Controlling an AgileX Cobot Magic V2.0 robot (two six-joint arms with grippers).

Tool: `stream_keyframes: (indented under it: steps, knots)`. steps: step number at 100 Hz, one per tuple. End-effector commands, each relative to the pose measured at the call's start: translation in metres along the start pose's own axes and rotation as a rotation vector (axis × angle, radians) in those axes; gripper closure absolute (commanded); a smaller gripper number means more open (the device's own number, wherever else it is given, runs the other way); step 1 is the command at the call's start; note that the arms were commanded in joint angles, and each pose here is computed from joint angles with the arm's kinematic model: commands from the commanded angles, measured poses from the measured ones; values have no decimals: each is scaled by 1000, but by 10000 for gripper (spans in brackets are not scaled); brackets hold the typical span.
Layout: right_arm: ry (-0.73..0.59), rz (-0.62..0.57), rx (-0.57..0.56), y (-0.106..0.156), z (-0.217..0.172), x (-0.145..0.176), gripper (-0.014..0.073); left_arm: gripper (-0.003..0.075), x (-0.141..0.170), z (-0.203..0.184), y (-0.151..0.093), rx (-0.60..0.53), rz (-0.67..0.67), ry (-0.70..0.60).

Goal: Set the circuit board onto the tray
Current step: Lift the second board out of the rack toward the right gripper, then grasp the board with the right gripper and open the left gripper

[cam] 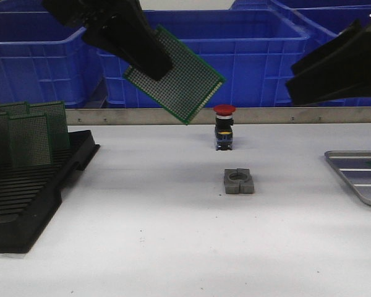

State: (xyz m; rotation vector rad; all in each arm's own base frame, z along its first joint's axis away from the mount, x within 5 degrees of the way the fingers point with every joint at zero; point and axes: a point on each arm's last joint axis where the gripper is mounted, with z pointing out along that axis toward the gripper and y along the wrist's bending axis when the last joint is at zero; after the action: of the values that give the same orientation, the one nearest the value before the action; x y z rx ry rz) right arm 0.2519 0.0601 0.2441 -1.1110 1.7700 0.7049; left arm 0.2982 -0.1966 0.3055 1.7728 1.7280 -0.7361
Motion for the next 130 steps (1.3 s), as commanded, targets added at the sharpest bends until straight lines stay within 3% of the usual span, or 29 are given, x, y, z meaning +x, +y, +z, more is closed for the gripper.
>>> stream_keyframes:
  steps: [1, 46, 58, 77, 91, 100, 117, 124, 130]
  knots:
    - [-68, -71, -20, 8, 2, -22, 5, 740, -25, -15, -10, -13, 42, -110]
    - [-29, -125, -39, 28, 31, -32, 25, 740, -45, 21, -31, 119, 87, -119]
    - [-44, -113, -38, 28, 31, -34, 202, 740, -46, 21, -32, 120, 87, -121]
    - [-59, -106, -73, 31, 31, -35, 662, 740, -46, 21, -32, 120, 87, -121]
    - [-66, -102, -89, 33, 30, -35, 664, 724, -46, 22, -30, 102, 86, -124]
    - [-64, -83, -87, 33, 30, -35, 664, 630, -46, 22, -30, 102, 86, -124]
    - [-40, 29, -50, 29, 31, -34, 664, 314, -47, 20, -28, 83, 85, -129]
    - [-27, 96, -27, 27, 31, -32, 664, 232, -46, 19, -25, 66, 82, -129]
    - [-20, 152, -4, 25, 31, -32, 664, 209, -44, 14, -23, 43, 86, -119]
